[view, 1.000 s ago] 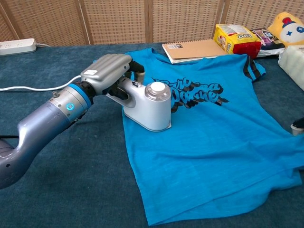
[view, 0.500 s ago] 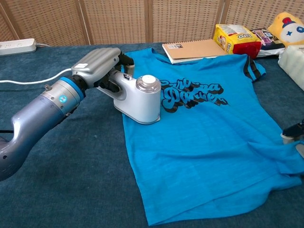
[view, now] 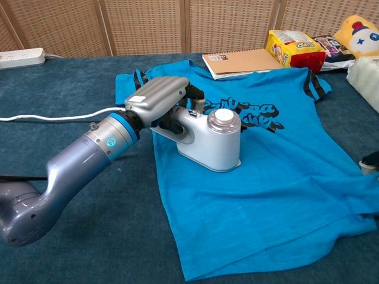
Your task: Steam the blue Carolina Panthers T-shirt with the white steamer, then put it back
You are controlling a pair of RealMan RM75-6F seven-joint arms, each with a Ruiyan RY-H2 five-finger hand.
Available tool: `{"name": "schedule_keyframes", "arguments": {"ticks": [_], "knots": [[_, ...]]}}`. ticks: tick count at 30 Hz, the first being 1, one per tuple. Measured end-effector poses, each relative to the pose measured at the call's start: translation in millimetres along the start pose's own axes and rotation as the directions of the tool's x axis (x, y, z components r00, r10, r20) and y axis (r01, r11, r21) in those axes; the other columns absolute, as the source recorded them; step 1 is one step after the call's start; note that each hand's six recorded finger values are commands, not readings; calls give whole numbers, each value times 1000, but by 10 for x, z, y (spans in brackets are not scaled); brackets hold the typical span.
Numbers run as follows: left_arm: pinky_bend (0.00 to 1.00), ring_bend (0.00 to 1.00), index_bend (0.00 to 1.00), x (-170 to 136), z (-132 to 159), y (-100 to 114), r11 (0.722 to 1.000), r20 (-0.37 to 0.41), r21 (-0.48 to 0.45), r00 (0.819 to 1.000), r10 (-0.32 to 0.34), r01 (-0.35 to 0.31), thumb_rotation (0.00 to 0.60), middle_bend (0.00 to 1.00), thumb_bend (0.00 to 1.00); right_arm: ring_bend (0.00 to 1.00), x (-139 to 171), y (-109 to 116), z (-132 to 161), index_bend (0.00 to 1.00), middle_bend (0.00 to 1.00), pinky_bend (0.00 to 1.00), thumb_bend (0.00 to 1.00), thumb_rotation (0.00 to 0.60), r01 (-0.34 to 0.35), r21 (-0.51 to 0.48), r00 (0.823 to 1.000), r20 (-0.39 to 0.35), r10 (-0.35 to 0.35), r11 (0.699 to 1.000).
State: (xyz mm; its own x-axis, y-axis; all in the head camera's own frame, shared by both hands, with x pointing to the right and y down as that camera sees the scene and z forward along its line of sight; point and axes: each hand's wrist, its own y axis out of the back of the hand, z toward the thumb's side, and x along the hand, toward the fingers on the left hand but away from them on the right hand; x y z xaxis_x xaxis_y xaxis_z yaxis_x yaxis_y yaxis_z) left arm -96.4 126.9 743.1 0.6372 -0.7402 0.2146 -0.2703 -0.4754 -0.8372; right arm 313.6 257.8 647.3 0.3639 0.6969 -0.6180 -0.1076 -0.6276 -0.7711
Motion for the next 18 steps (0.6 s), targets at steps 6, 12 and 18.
{"name": "schedule_keyframes", "arguments": {"ticks": [6,12,18], "knots": [[709,608,601,-41,145,-82,1000,46,-12,999,-17,17,600,700,428,632,9,7,-16,584,590,738,696,600,4,-1,1000,3,-4,1000],[709,609,602,-70,198,-86,1000,72,-15,997,-14,15,600,700,425,633,5,10,-17,584,590,738,697,600,6,-5,1000,3,-6,1000],[709,608,601,-77,92,-25,1000,60,11,998,-5,4,600,700,421,633,-3,15,-4,584,591,738,696,600,7,-6,1000,0,-7,1000]]}}
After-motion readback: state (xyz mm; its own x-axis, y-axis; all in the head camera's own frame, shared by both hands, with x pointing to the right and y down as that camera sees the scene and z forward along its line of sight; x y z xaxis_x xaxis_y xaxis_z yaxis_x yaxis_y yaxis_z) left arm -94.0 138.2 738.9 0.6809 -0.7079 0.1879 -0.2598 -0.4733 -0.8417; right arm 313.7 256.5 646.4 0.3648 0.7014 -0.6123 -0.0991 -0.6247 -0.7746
